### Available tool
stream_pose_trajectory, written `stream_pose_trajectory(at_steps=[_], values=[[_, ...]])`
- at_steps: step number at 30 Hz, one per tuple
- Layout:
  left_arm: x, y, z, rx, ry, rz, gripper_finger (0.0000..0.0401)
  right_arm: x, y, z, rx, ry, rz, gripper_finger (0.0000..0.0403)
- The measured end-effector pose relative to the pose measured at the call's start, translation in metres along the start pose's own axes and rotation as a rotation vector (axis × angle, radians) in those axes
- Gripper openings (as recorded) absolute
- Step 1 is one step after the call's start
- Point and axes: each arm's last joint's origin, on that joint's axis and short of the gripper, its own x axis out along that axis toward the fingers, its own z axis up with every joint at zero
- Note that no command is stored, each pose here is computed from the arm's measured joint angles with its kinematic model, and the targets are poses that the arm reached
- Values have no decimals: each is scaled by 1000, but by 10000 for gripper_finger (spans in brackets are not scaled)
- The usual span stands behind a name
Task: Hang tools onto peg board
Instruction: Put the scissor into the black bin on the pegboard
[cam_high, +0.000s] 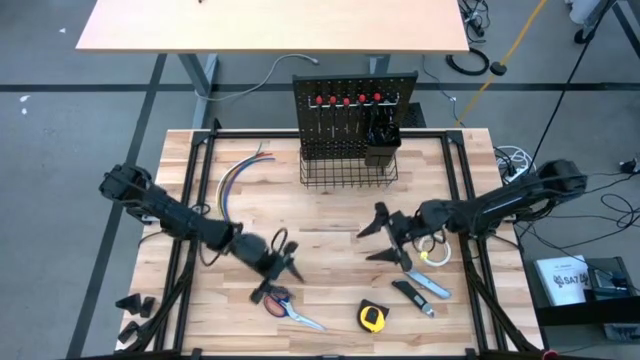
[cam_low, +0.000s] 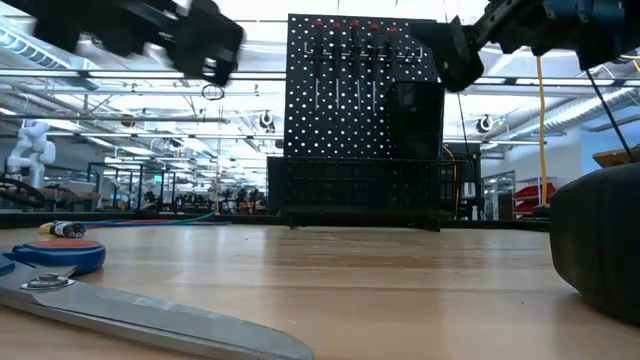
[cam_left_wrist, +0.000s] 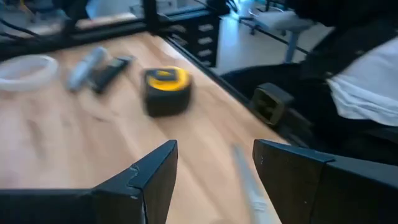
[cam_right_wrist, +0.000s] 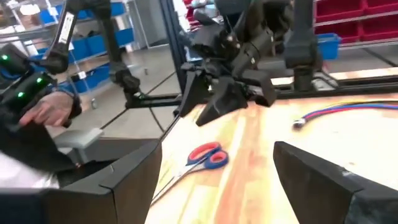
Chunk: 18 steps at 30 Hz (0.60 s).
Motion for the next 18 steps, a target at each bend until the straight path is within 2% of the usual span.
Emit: stream_pose_trajectory(at_steps=[4, 8, 14, 18], values=[[5, -32, -1, 1, 30, 7, 217, 15, 5, -10, -7, -45, 24, 301], [5, -56, -7, 26, 98, 50, 217, 30, 8, -3, -11, -80, 43, 301], [-1, -58, -32, -93, 360, 157, 217, 47, 9, 4, -21, -29, 34, 301], [-4, -59, -39, -132, 430, 136, 212, 51, 8, 1, -18, 12, 25, 301]])
